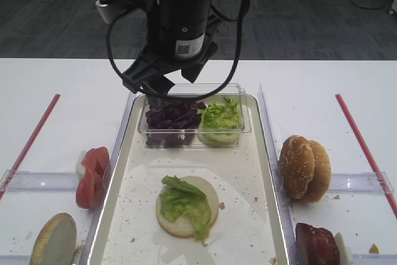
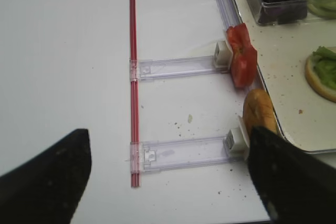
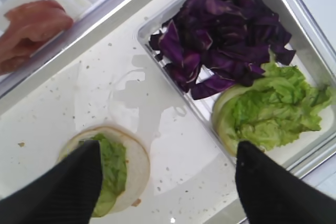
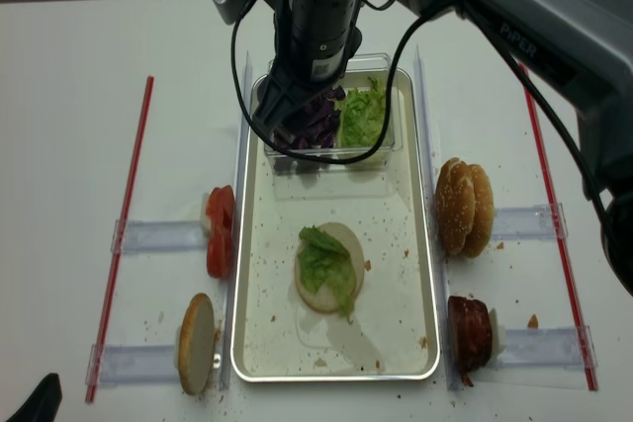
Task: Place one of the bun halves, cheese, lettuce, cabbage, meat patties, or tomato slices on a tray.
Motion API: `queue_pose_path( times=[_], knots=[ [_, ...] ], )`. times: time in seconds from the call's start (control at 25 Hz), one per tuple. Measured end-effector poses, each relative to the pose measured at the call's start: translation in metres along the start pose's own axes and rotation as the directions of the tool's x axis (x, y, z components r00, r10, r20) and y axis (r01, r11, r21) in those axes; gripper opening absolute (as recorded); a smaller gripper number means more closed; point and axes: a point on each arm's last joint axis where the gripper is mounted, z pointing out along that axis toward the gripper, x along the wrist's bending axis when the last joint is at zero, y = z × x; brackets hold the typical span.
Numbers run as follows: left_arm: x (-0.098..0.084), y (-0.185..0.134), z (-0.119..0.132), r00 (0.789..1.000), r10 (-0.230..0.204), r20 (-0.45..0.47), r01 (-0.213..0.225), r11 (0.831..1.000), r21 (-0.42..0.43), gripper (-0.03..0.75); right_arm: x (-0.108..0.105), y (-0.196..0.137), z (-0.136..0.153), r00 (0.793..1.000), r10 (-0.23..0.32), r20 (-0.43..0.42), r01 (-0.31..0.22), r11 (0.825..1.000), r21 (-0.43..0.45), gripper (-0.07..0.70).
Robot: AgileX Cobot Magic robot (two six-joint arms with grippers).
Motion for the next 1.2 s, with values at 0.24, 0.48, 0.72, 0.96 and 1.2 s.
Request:
queue_pose_path(
  times=[0.24, 0.48, 0.72, 0.96, 1.2],
  knots=[
    [0.000, 0.000, 0.000, 1.000, 0.000, 0.000, 0.000, 1.000, 0.000, 0.563, -0.009, -0.002, 0.000, 0.996, -0.013, 0.093, 0.011, 1.000, 0.019, 0.548],
    [0.000, 0.000, 0.000, 1.000, 0.000, 0.000, 0.000, 1.000, 0.000, 0.563, -0.030, -0.006, -0.001, 0.994, 0.047, 0.100, -0.049, 0.999, 0.017, 0.547],
    [0.000, 0.000, 0.000, 1.000, 0.000, 0.000, 0.000, 1.000, 0.000, 0.563, -0.083, -0.023, -0.006, 0.976, 0.186, 0.116, -0.189, 0.982, 0.009, 0.546],
    [0.000, 0.000, 0.000, 1.000, 0.000, 0.000, 0.000, 1.000, 0.000, 0.563, -0.134, -0.046, -0.012, 0.938, 0.319, 0.134, -0.321, 0.947, -0.004, 0.546],
    [0.000, 0.000, 0.000, 1.000, 0.000, 0.000, 0.000, 1.000, 0.000, 0.563, -0.188, -0.080, -0.022, 0.873, 0.460, 0.164, -0.463, 0.886, -0.023, 0.546]
  ],
)
